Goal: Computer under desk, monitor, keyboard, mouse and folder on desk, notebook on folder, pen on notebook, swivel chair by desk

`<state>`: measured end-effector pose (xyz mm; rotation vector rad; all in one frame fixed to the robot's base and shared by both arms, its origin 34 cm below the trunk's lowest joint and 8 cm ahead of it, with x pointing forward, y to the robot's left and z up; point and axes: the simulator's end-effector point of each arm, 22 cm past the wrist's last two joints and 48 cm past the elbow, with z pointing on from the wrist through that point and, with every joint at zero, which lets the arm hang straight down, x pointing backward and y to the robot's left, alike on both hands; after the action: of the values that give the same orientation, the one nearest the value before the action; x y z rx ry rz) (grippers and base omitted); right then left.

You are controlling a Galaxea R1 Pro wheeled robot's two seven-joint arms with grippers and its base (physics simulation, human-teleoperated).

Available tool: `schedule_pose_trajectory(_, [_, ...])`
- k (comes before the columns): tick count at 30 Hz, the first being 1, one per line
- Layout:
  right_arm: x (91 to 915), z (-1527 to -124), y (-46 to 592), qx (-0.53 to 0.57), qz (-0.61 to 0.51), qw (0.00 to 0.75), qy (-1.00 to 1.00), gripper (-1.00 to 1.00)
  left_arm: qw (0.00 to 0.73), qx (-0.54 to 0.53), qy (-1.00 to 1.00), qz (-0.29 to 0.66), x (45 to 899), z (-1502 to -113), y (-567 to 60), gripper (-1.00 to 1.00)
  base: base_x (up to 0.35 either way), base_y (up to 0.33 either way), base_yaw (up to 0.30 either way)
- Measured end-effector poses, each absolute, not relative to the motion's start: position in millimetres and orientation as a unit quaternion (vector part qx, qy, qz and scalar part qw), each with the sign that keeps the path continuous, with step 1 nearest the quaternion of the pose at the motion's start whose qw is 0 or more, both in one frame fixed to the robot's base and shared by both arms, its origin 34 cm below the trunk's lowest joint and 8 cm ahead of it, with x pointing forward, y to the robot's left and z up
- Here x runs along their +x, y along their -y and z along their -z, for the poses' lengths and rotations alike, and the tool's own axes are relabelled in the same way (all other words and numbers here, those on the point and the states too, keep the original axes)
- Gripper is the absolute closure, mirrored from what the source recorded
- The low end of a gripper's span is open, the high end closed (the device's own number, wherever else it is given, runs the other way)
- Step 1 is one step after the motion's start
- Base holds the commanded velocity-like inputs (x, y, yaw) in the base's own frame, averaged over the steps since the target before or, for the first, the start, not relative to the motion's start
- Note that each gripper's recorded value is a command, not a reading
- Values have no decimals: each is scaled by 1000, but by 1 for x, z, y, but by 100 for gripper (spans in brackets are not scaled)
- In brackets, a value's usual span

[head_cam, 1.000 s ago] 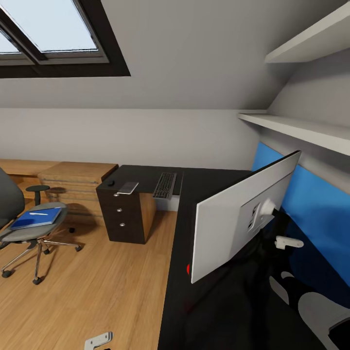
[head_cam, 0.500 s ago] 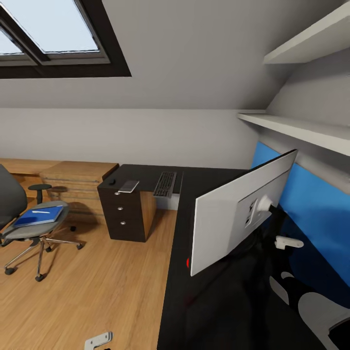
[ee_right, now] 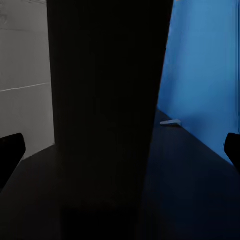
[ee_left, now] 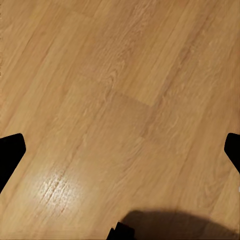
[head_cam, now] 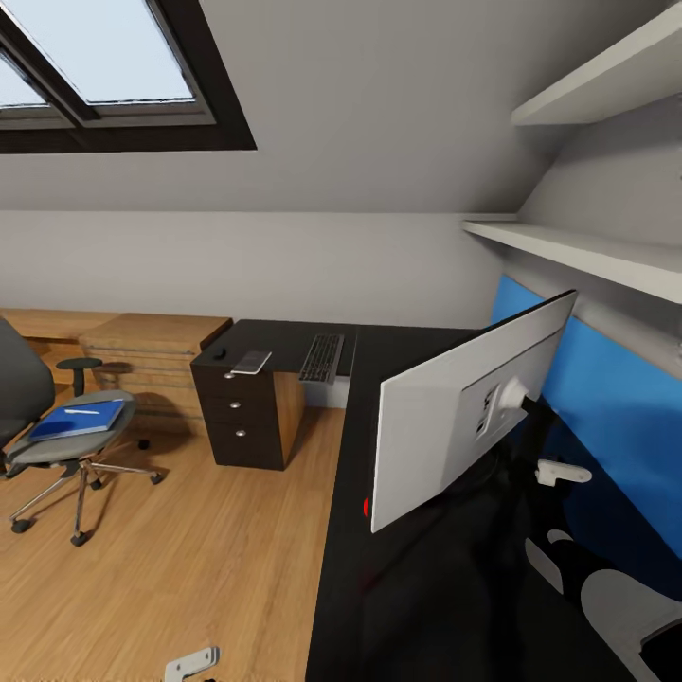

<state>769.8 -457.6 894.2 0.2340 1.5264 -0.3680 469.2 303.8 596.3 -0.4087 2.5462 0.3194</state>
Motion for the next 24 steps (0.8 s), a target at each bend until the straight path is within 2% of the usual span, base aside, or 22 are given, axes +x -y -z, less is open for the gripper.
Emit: schedule_pose_trajectory(24, [770, -894, 457, 105, 165, 701, -686, -100, 268, -152, -944, -119, 469, -596, -304, -100, -321, 0, 0])
